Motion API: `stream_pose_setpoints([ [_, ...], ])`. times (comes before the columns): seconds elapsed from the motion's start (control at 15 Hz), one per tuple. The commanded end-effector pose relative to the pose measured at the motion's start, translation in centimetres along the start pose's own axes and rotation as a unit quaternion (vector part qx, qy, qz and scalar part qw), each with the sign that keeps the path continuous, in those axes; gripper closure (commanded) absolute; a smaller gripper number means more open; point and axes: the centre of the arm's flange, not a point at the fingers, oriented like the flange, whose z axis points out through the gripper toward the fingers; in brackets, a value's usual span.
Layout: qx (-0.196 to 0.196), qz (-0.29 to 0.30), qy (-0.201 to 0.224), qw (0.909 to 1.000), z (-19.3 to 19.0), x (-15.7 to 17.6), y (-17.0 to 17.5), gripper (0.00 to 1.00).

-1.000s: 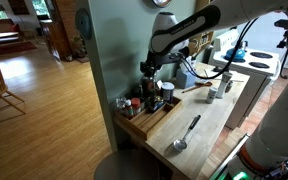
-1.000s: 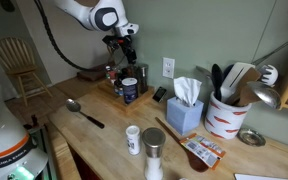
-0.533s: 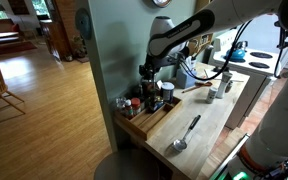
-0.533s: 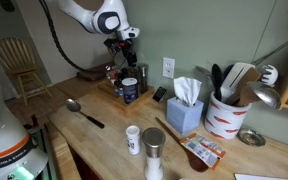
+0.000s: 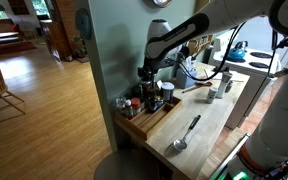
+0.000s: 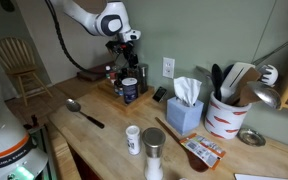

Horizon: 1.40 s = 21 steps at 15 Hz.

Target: Pick up the jar of coffee and move it to the left side of the tray

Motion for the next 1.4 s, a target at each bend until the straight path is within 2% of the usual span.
stream_pose_setpoints([
  [0.0,-0.006,-0.01,0.0,0.9999,0.5,0.7,-0.5,0.69],
  [1.2,-0.015,-0.015,-0.016,0.9996,2.7,1.0,-0.5,0.69],
  [1.27,-0.017,-0.017,-0.017,0.9996,2.6,1.0,-0.5,0.57],
  [1.33,-0.018,-0.018,-0.017,0.9995,2.6,1.0,-0.6,0.26],
])
